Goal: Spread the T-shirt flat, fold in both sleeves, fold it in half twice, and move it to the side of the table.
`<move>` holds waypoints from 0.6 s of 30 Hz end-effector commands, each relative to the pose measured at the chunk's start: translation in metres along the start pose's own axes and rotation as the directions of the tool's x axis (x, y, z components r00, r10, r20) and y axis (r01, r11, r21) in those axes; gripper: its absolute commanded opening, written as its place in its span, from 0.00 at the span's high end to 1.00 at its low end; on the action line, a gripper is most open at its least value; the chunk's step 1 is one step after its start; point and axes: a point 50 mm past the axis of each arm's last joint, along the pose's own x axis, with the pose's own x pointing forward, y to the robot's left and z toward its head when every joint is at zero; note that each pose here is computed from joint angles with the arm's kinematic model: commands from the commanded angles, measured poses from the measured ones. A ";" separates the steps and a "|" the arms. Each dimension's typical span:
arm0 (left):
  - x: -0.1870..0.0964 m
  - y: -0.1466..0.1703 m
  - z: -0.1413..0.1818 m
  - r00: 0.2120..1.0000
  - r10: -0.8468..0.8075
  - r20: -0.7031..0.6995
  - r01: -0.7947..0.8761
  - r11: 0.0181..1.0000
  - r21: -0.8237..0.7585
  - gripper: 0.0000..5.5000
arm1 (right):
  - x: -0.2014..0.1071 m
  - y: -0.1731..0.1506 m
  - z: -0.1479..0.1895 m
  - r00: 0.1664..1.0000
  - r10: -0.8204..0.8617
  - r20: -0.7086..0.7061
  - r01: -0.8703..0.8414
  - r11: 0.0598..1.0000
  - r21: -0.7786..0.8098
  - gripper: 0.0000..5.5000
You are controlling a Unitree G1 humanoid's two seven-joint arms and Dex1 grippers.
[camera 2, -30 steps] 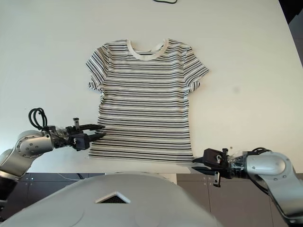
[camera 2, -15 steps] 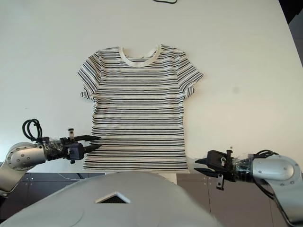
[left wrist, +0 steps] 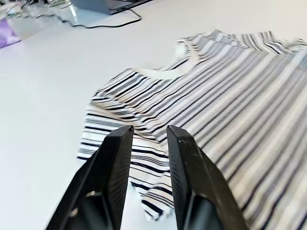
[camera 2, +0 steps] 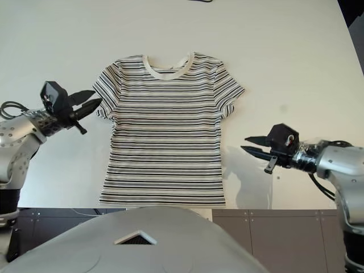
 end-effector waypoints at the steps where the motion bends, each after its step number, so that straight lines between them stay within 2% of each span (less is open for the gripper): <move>1: 0.029 0.023 -0.016 0.985 0.158 -0.073 -0.169 0.968 -0.183 0.77 | 0.014 -0.012 0.003 0.999 -0.043 0.025 0.042 0.999 0.028 0.81; 7: 0.048 0.049 -0.024 0.950 0.272 -0.157 -0.313 0.858 -0.407 0.77 | 0.025 -0.014 0.002 0.998 -0.051 0.033 0.049 0.998 0.042 0.81; 13: 0.051 0.048 -0.032 0.956 0.228 -0.185 -0.288 0.844 -0.453 0.77 | 0.030 -0.013 0.001 0.999 -0.042 0.035 0.040 0.998 0.048 0.81; 18: 0.047 0.052 -0.025 0.957 0.249 -0.149 -0.290 0.841 -0.458 0.77 | 0.034 -0.008 -0.001 0.999 -0.035 0.033 0.033 0.998 0.058 0.81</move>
